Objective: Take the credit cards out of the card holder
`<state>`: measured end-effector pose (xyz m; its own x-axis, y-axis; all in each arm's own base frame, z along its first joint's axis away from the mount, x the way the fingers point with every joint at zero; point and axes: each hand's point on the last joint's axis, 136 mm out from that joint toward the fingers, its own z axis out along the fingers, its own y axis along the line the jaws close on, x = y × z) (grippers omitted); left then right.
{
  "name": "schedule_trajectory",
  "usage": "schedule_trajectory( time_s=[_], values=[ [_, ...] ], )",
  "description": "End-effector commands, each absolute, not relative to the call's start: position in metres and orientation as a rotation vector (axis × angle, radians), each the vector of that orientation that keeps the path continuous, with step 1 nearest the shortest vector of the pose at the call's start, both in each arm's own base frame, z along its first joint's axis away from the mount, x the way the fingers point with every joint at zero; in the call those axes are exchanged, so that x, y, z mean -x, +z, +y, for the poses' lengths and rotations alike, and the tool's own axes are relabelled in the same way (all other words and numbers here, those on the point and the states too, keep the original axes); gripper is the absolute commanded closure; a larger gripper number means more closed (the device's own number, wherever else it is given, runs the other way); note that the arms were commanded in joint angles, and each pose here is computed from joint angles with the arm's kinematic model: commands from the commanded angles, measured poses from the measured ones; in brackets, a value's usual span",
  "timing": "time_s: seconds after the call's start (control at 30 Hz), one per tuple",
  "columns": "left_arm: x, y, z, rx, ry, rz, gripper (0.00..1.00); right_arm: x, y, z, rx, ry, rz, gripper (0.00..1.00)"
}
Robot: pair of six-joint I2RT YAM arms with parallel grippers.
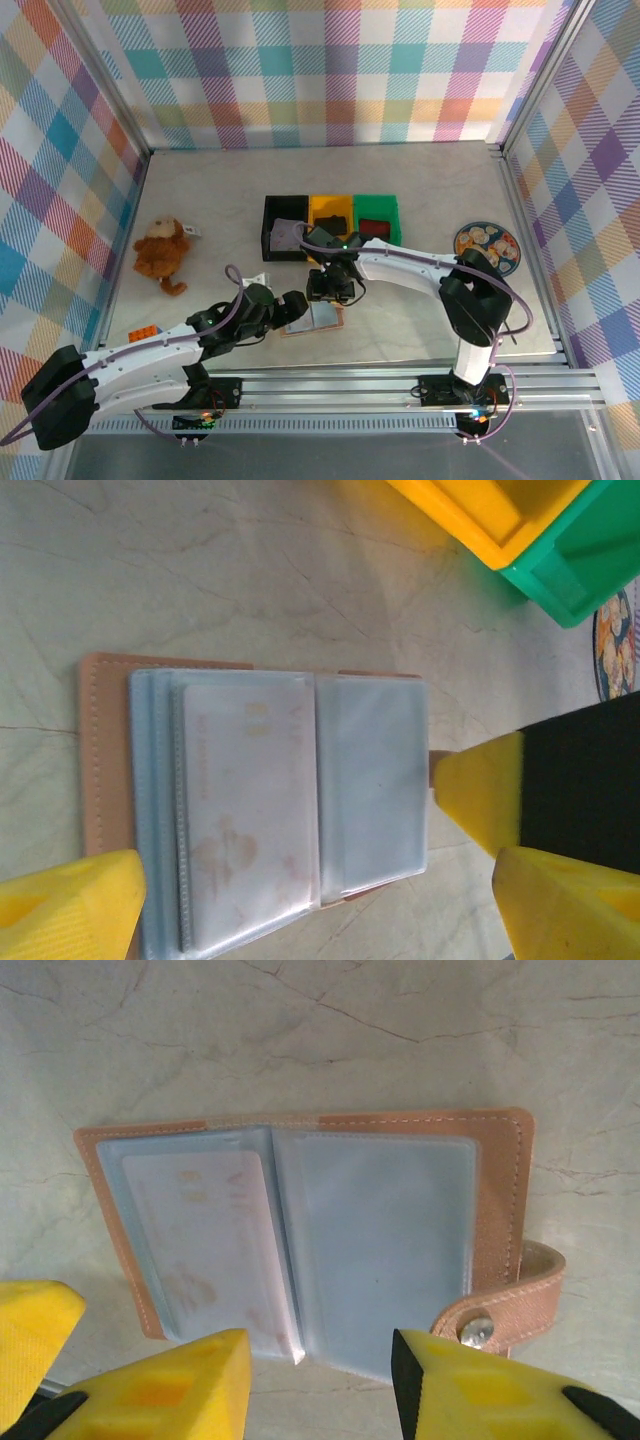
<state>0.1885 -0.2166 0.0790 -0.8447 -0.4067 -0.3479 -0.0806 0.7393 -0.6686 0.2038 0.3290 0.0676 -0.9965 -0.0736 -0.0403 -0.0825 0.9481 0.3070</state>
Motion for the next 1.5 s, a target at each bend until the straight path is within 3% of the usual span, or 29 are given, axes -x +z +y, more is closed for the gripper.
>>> schedule_trajectory(
  time_s=[0.0,0.47,0.97,1.47],
  values=[
    [-0.197,0.1,-0.235,0.371,-1.026,2.404,0.11,-0.2,0.049,0.329,0.122,0.5,3.122,0.57],
    [-0.194,0.077,-0.247,0.387,-1.037,2.486,0.12,-0.203,0.032,0.33,0.09,0.519,3.149,0.59],
    [-0.198,0.089,-0.273,0.335,-1.179,2.457,0.13,-0.202,0.021,0.331,0.068,0.519,3.166,0.62],
    [-0.204,0.127,-0.259,0.331,-1.177,2.324,0.12,-0.205,0.021,0.334,0.048,0.535,3.17,0.65]
  ],
)
